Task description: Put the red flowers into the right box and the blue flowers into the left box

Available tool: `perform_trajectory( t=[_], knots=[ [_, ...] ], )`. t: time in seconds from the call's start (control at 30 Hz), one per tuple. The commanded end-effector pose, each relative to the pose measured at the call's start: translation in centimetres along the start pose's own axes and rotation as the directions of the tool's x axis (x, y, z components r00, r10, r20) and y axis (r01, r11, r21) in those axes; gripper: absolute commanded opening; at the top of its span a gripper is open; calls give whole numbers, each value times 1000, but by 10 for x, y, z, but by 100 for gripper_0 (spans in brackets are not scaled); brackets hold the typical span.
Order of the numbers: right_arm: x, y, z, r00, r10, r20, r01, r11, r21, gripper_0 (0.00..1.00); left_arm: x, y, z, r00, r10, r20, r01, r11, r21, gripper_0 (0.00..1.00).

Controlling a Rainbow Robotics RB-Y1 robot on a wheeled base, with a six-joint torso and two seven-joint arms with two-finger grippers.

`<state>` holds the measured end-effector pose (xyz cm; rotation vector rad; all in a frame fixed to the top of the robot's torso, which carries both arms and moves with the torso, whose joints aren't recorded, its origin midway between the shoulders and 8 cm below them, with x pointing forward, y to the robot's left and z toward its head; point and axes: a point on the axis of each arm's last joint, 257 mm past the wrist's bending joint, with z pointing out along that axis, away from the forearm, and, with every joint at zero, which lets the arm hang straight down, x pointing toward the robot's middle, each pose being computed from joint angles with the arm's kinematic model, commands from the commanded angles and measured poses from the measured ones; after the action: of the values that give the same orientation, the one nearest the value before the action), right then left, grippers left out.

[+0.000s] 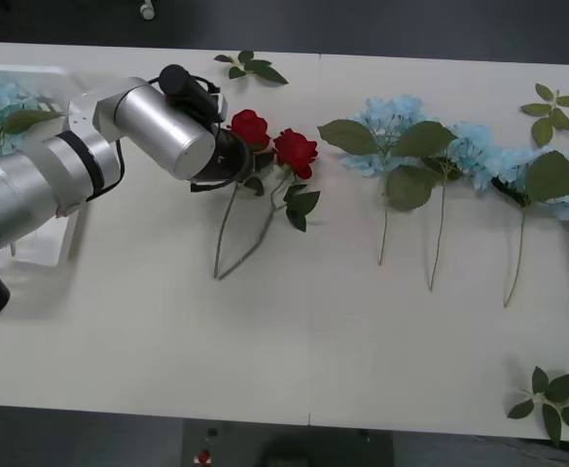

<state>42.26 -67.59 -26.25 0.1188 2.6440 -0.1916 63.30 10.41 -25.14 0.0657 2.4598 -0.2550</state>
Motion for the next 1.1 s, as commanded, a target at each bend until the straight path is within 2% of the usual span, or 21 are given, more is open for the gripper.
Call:
perform_trajectory(
  t=[0.03,0.3,0.53,0.67,0.97,1.0,1.03,1.07,1.1],
  knots=[
    [1,-13,-6,998,61,9,-61,998,20,75,-16,-4,-7,1000,15,25,-14,999,-31,100],
    [-9,-3,-29,999,45,-8,-45,998,-38,75,3,10,6,996,91,2,-90,991,-96,100],
    [-17,9,-97,997,-17,-73,6,990,-142,75,11,16,9,993,116,-9,-116,986,-117,100],
    [-11,12,-118,993,-30,-114,10,985,-173,75,9,14,9,993,116,-2,-116,987,-112,100],
    [10,23,-122,980,-57,-192,15,977,-214,75,3,0,9,993,118,29,-116,990,-74,100],
    [11,29,-120,977,-76,-199,30,974,-224,75,3,-4,8,992,121,29,-118,991,-68,94],
    [10,32,-119,977,-83,-199,36,973,-229,75,3,-4,8,992,121,29,-118,991,-68,82],
    [10,37,-118,975,-95,-200,46,970,-238,75,3,-4,8,992,120,30,-118,991,-67,40],
    [10,40,-117,975,-101,-200,50,968,-245,75,3,-4,8,993,118,31,-116,991,-67,20]
  ],
)
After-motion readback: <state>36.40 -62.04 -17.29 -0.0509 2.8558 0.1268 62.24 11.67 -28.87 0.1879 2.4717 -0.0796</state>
